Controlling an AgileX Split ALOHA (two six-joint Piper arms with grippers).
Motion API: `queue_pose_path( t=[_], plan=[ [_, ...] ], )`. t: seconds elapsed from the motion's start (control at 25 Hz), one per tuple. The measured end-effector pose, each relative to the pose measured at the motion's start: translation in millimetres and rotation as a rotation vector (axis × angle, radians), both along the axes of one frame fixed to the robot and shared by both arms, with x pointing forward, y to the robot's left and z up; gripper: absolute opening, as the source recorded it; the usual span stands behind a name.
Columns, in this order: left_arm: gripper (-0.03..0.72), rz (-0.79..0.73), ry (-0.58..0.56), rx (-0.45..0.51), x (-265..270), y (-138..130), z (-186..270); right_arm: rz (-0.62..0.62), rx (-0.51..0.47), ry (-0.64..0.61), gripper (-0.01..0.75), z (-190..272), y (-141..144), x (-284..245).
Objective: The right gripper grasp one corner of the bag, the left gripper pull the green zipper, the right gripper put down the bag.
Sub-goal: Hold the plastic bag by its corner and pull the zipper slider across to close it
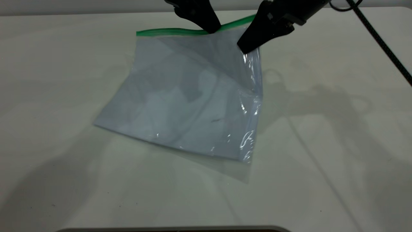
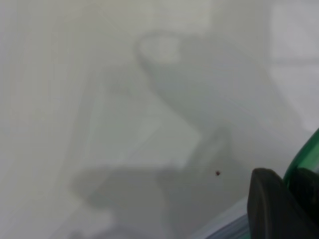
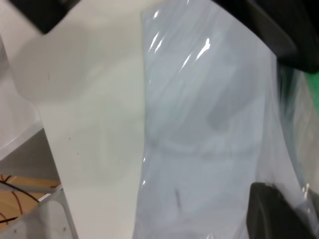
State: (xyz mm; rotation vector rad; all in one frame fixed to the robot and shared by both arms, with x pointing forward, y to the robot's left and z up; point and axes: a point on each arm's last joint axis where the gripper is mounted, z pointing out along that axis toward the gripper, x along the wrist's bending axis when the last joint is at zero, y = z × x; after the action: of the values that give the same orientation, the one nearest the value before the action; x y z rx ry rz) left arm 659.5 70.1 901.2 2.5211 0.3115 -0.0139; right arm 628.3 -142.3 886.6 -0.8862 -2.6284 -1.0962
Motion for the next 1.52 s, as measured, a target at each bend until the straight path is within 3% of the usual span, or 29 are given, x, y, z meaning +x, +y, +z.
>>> queue_pose_path(
  t=[0.56,1.24,1.52],
  plan=[
    [0.101,0.076,0.053,0.009,14.2,22.7,-32.3,-0.038,0.016,-0.018,0.035,4.2,-5.2,4.5],
    [0.114,0.233,0.003,0.079,45.5,102.5,-43.5,-0.131,0.100,-0.038,0.035,14.2,-17.2,14.5],
    [0.135,0.253,0.064,-0.010,43.9,94.0,-37.2,-0.132,0.110,-0.048,0.035,15.0,-16.7,15.1]
  ],
)
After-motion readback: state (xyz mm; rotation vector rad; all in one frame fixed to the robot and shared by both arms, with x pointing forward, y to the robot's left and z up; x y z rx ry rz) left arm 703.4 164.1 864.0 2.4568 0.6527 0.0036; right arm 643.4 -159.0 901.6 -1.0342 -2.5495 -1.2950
